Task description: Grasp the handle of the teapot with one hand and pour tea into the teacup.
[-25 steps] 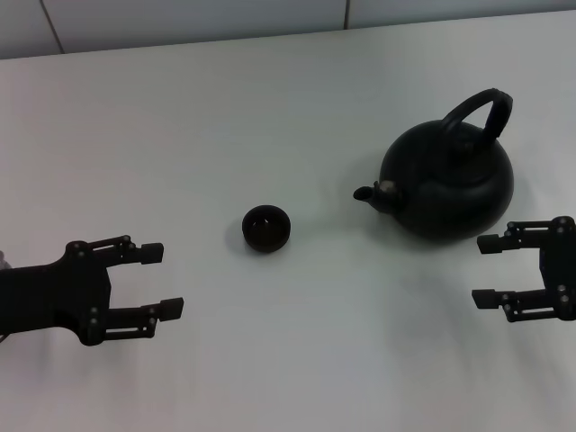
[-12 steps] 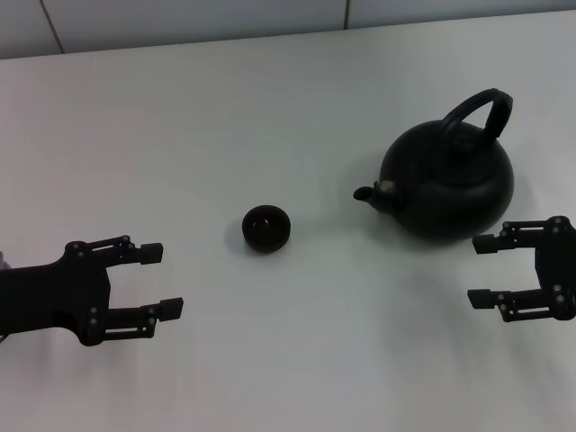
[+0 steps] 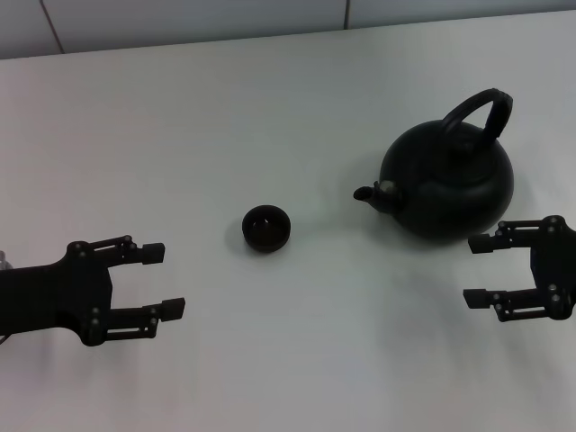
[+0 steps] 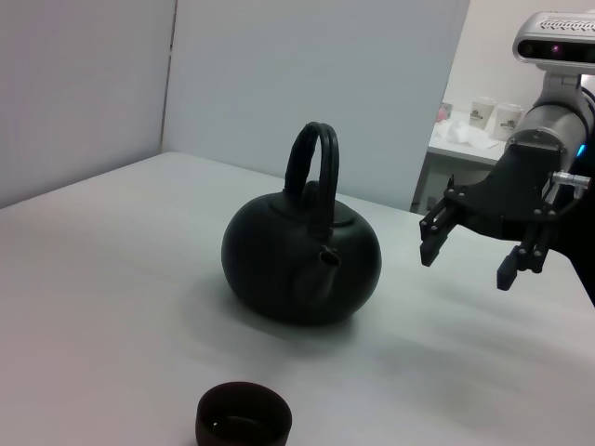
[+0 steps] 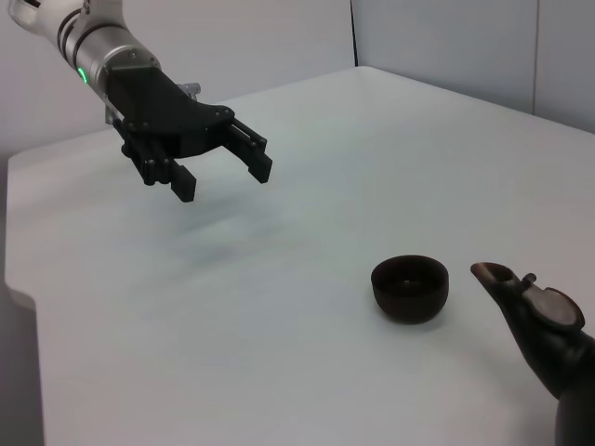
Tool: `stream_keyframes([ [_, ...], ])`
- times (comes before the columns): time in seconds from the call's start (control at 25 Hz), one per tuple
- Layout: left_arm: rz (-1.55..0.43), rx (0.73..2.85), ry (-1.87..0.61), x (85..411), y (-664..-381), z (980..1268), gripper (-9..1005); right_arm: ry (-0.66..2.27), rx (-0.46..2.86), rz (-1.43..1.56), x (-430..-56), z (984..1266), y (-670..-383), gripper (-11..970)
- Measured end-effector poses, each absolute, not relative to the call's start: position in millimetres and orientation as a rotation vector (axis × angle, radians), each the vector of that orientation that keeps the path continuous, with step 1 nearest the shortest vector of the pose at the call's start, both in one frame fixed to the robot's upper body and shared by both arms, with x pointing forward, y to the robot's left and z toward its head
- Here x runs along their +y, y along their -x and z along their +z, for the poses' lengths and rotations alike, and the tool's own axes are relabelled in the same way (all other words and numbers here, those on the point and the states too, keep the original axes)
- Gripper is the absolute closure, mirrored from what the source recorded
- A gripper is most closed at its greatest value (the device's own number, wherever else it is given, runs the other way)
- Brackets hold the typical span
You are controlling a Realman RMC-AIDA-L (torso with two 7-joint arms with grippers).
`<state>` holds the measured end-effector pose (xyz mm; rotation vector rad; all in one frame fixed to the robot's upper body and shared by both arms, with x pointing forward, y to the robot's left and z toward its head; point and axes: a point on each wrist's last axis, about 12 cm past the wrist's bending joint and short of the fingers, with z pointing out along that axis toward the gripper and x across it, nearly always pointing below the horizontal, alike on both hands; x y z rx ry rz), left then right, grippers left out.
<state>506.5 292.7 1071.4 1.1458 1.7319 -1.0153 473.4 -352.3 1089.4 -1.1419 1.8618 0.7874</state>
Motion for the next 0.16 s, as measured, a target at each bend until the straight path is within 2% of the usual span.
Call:
stream_keyframes([
  [0.16,-1.017,1.730,-1.146,291.9,-506.3,1071.2,195,1.144,1.861,0.787,-352.1,1089.6,-473.8,227],
])
